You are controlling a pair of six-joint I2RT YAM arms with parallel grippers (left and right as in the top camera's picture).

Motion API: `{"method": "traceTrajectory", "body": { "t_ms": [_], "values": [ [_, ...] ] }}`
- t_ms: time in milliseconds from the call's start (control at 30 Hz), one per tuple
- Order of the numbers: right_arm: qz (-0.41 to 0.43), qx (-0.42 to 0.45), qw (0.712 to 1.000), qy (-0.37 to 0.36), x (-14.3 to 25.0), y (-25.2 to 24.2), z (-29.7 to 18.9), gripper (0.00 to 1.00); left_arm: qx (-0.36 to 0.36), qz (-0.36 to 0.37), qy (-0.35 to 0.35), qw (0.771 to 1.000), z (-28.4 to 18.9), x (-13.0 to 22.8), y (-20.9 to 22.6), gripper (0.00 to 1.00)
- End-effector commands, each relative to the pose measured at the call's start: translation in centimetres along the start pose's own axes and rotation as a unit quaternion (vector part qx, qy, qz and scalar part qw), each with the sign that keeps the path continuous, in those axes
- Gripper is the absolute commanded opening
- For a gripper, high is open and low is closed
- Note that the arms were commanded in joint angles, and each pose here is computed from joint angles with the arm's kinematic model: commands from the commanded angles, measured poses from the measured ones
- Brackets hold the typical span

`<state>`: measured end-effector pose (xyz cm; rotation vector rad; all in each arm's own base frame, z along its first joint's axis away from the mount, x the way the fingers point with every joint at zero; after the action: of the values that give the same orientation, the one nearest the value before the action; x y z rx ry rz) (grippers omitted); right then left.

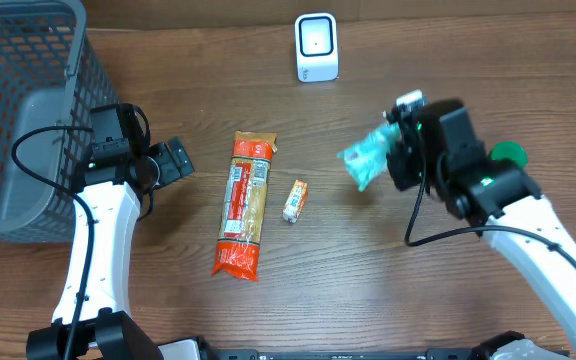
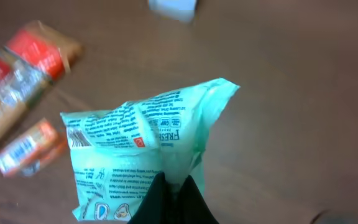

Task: Scan the item barcode
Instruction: 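Lift the mint-green pack and carry it toward the scanner, then hold the mint-green pack in front of the white scanner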

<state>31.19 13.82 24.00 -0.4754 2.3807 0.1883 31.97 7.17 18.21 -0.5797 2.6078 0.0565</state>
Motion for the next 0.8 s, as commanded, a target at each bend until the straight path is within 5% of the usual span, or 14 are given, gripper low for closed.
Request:
{"method": "traceTrajectory", "body": {
  "t_ms": [0,300,767],
  "values": [
    [-0.089,0.018,0.992,-0.083,-6.1,0.0,-3.7,0.03,-0.001,0.008,-0.012,1.0,-0.6,-0.3,0.0,1.0],
    [-0.164,0.135,0.974,-0.084,-13.7,-2.2,-3.8,0.03,-0.001,0.008,-0.012,1.0,-0.6,-0.3,0.0,1.0],
    [-0.24,0.248,0.933,-0.101,-16.4,-0.1,7.1,0.03,-0.001,0.008,-0.012,1.0,-0.6,-0.3,0.0,1.0]
  ]
}}
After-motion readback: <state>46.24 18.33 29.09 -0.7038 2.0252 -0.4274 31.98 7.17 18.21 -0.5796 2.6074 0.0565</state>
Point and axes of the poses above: each gripper's point midway between its finger pads, its own z axis out along the fingers, its own y axis along the line the jaws close on, x = y × z, the point moved 6 cm from there along -z, back along the fingers, and after that the axes turned 3 degrees about z, right-handed, at the moved point
